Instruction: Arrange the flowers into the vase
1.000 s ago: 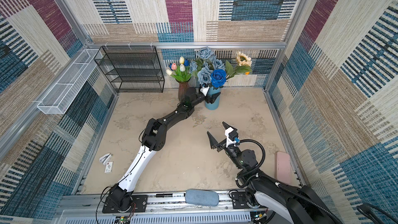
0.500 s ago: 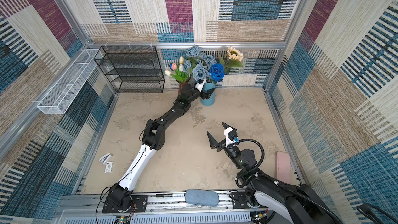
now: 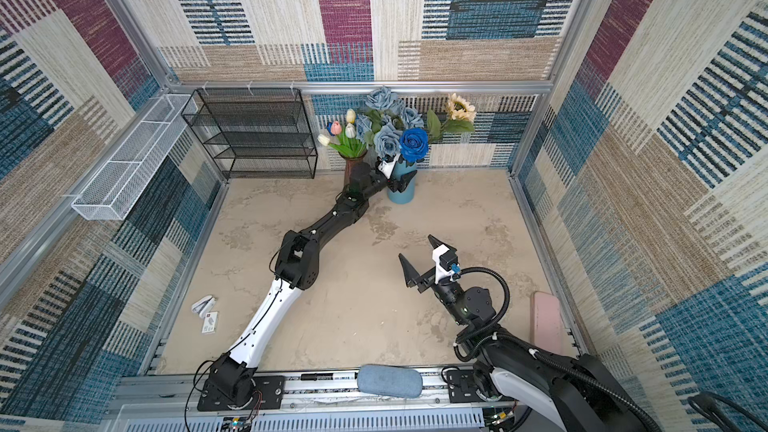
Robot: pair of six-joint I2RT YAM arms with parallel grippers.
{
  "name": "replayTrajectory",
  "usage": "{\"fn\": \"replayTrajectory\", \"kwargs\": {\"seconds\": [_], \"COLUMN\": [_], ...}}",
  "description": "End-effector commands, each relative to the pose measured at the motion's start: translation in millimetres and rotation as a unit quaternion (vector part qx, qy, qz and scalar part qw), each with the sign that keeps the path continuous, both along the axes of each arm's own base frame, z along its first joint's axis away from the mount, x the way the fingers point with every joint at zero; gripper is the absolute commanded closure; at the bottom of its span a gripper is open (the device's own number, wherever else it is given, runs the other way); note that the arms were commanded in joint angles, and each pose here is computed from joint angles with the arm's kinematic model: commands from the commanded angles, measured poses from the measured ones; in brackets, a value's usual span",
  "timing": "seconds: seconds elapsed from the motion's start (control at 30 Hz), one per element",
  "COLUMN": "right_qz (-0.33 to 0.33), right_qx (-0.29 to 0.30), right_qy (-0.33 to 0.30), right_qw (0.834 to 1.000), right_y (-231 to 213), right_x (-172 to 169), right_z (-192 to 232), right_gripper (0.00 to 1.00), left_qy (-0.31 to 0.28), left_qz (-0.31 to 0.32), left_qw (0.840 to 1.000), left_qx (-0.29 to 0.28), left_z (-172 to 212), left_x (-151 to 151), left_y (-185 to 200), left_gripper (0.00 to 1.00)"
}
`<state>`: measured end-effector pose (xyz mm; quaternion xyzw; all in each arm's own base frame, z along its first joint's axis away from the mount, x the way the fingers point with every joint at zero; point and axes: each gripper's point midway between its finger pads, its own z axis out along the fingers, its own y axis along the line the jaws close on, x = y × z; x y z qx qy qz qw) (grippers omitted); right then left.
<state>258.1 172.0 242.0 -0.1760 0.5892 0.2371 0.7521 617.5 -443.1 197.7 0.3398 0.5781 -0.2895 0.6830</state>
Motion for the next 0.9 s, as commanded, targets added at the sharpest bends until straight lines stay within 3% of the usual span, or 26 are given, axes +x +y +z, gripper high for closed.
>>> {"fn": "replayTrajectory", "kwargs": {"seconds": [0.0, 0.87], "right_qz": [0.003, 0.012], "right_qx": [0.006, 0.001], "right_qy": [-0.013, -0.008], "right_qw": [1.000, 1.000], "right_y": [1, 6], "right_x": [-1, 1], "right_z": [9, 7], "right_gripper": [0.05, 0.05], "left_qy": [-0.029, -0.027], "left_qz": [-0.015, -0.023], "left_qw": [0.999, 0.997], "left_qx": [-0.024, -0.071], "left_z": [23, 36], "left_x": [-11, -15], "left_y": [-10, -15], "left_gripper": [0.54, 0.53]}}
